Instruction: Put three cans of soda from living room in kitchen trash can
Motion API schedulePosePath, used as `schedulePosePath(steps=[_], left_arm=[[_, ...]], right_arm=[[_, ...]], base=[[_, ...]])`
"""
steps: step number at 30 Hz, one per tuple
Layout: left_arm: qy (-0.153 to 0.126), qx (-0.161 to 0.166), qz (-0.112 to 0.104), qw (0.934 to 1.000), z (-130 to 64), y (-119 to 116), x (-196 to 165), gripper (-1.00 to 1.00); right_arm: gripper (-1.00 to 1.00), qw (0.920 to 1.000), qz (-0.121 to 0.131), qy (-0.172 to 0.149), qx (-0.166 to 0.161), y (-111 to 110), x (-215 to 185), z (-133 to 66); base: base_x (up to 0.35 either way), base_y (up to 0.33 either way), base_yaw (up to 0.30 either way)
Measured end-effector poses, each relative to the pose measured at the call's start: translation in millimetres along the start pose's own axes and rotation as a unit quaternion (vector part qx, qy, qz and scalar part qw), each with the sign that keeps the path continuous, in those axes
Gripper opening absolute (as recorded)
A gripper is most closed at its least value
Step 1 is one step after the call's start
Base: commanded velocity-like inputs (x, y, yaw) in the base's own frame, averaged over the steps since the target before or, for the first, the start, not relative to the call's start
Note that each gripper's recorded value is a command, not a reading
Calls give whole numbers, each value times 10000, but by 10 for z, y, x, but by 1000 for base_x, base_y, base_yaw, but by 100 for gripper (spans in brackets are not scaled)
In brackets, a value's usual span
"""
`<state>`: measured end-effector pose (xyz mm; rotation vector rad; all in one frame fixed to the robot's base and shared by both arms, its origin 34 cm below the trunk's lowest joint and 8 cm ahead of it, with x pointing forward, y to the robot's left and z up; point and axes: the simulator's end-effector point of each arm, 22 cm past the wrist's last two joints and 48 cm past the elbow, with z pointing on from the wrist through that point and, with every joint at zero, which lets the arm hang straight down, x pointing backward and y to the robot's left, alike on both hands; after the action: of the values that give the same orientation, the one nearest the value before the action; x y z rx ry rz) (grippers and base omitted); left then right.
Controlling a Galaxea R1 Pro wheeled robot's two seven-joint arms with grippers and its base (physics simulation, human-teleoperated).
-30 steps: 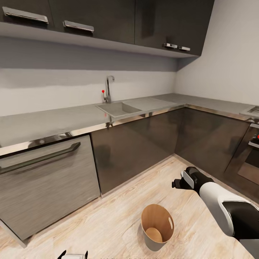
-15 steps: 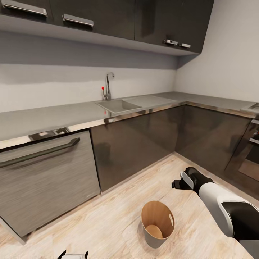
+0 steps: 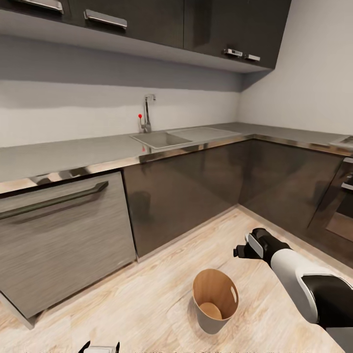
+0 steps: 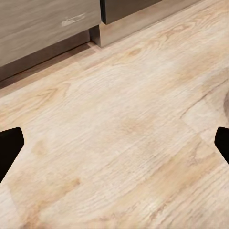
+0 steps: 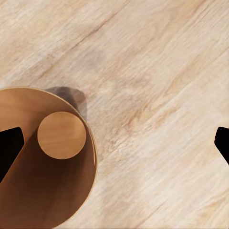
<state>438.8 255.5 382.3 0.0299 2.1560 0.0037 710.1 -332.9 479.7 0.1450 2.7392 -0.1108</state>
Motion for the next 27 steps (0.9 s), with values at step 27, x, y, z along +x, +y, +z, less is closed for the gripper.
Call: schedulePosePath(steps=[27], left_arm=[[17,0,0,10000,198,-12,587,100]], right_arm=[[100,9998,-142,-120,-28,154,375,534]], base=[[0,0,0]])
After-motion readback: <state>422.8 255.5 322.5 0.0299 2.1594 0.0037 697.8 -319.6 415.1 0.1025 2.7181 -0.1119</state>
